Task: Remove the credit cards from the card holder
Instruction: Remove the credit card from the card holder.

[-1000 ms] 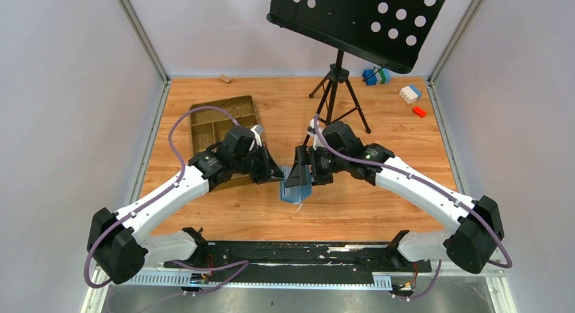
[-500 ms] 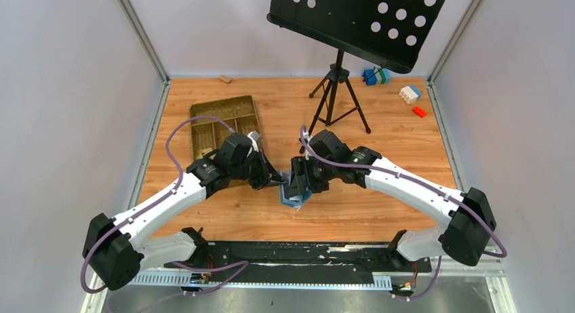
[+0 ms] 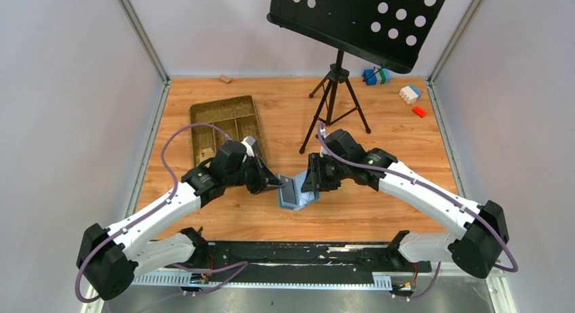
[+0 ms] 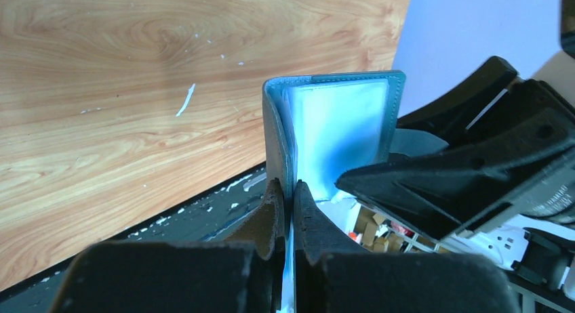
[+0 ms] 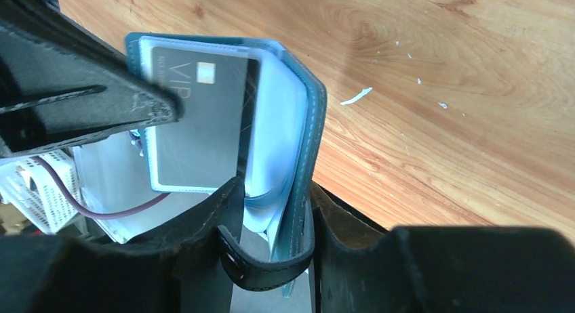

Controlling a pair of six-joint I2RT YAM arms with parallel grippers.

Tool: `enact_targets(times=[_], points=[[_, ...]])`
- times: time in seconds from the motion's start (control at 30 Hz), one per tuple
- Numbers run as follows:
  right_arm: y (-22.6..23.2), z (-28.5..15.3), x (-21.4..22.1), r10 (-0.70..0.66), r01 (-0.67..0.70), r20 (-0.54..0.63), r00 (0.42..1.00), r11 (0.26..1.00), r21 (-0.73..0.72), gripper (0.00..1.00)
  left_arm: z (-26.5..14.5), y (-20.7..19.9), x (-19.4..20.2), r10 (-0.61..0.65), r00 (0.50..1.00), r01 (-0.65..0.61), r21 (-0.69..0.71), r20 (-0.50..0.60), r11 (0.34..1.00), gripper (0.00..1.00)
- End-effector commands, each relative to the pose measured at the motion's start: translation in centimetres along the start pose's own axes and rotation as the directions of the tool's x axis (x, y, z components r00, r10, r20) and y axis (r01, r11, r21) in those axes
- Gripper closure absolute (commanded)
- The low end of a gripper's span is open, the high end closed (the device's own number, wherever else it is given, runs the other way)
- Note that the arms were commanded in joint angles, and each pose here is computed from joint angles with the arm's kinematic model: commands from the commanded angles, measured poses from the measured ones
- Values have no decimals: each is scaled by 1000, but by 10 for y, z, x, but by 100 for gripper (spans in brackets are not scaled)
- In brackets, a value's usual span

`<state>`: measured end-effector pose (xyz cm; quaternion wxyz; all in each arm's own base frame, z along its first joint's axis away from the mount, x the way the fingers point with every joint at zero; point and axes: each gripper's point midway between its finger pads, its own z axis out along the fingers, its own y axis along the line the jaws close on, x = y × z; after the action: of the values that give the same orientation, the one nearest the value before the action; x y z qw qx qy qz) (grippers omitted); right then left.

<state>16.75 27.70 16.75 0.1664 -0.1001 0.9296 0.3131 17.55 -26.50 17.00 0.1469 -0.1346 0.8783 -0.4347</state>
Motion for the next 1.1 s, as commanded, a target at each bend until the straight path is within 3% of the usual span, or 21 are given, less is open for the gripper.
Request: enact_targets(times=[0.0,0.3,0.37,0.47,0.53,0.77,0.93,1.07], points=[[6,-2,-8,67,-65,29,997,995,-80,63,-9,-29,-4,17,1000,-20,114,24,993,100],[14,15,6,122,-130,-53,991,968,-214,60,-11,-20,1,14,1000,-16,108,21,994,100],[14,15,5,122,-130,-51,991,967,-220,50,-11,-18,2,19,1000,-21,104,20,994,100],[13,11,3,121,-125,-31,992,970,-210,24,-12,-11,2,19,1000,-21,72,20,997,100],[14,8,2,124,-126,-23,992,968,-215,20,-11,-5,2,14,1000,-15,41,21,999,100],[4,4,-8,142,-139,7,990,978,-158,25,-11,-5,0,34,999,-34,22,24,999,100],[-32,-3,-14,200,-200,37,979,980,-15,31,-11,-8,-2,39,999,-40,18,26,999,100],[-35,-10,-17,220,-216,72,973,974,-62,36,-11,-13,-4,42,999,-43,39,30,998,100]])
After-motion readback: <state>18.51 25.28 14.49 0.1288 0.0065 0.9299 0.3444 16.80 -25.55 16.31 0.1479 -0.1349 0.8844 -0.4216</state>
